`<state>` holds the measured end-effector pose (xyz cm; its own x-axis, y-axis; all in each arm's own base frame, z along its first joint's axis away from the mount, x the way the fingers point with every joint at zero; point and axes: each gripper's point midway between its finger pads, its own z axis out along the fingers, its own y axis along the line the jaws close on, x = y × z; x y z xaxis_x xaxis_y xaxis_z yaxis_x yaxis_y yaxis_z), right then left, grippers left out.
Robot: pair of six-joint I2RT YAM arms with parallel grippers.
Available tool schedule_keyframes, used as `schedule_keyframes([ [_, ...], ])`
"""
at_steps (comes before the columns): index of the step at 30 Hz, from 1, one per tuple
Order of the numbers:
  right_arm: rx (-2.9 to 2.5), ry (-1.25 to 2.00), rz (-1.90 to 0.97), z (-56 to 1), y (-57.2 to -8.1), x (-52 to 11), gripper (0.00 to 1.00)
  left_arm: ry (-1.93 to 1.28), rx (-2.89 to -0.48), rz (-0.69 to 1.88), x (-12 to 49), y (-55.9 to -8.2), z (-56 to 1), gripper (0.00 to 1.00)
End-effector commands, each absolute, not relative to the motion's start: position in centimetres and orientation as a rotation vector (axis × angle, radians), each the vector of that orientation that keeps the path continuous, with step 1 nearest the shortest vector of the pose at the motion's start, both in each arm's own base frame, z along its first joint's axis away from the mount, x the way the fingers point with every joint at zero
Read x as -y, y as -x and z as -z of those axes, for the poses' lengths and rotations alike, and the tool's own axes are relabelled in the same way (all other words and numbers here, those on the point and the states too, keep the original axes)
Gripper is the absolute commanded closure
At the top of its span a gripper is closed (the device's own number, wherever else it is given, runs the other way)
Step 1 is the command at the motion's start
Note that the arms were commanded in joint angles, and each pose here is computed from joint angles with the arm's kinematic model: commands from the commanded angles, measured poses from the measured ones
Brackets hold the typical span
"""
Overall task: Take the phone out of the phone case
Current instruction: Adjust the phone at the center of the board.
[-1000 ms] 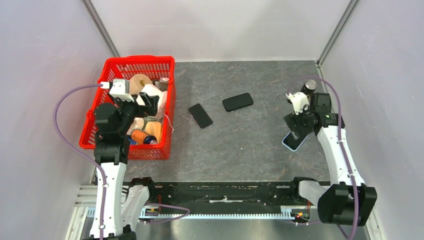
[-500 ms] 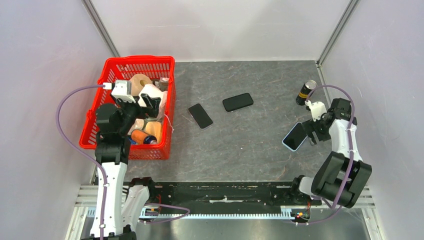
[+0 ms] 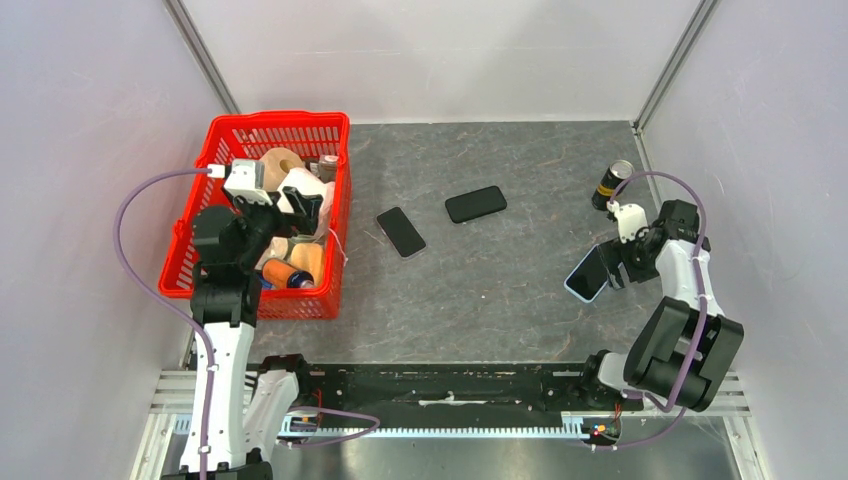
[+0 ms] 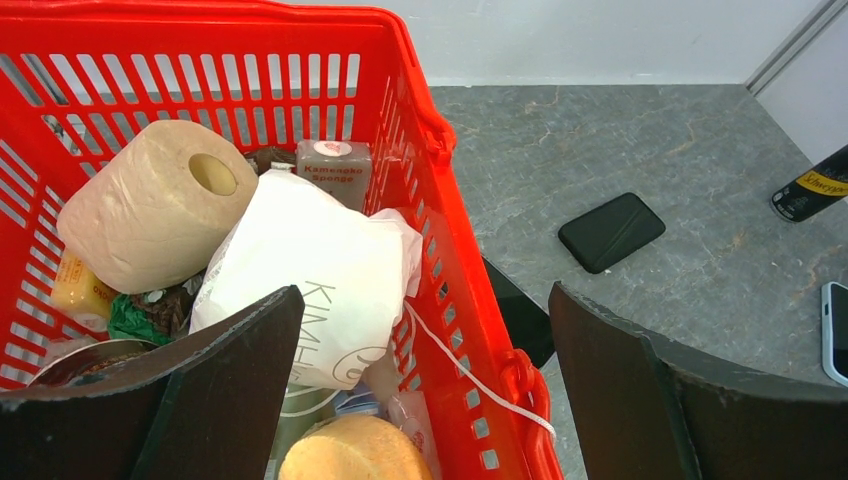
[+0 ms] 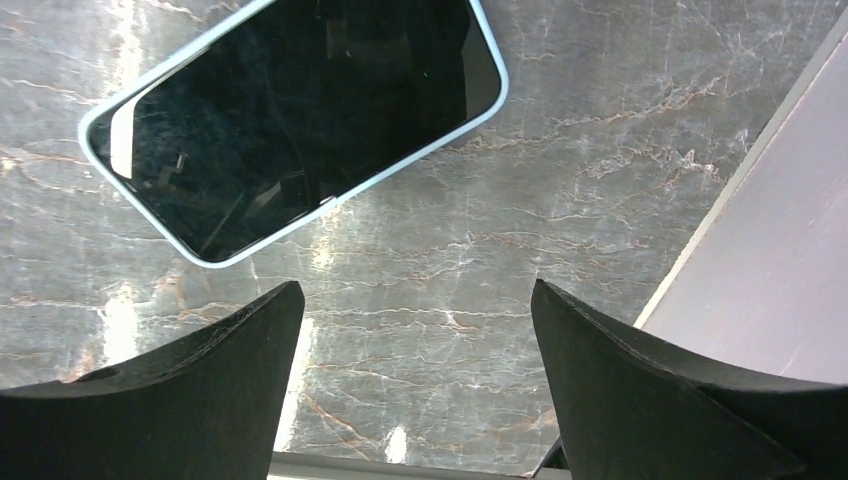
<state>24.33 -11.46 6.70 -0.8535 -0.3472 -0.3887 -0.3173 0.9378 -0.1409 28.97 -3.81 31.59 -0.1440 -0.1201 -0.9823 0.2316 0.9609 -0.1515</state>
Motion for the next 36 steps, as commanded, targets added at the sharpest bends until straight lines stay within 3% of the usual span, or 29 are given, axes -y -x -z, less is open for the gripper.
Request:
schedule_keyframes([
  [1,-2.622,0.468,0.048,-8.4,-25.0,10.5,0.08,-0.1,-1.663,0.307,3.9,-29.2,-32.0,0.01],
  [18,-2.706,0.527,0.128,-2.6,-27.5,13.4,0.1,-0.097,-1.669,0.311,3.9,-29.3,-31.8,0.01],
  [36,-2.578,0.966,-0.058,-0.8,-31.3,-0.2,0.11,-0.091,-1.681,0.294,3.6,-29.7,-31.2,0.01],
])
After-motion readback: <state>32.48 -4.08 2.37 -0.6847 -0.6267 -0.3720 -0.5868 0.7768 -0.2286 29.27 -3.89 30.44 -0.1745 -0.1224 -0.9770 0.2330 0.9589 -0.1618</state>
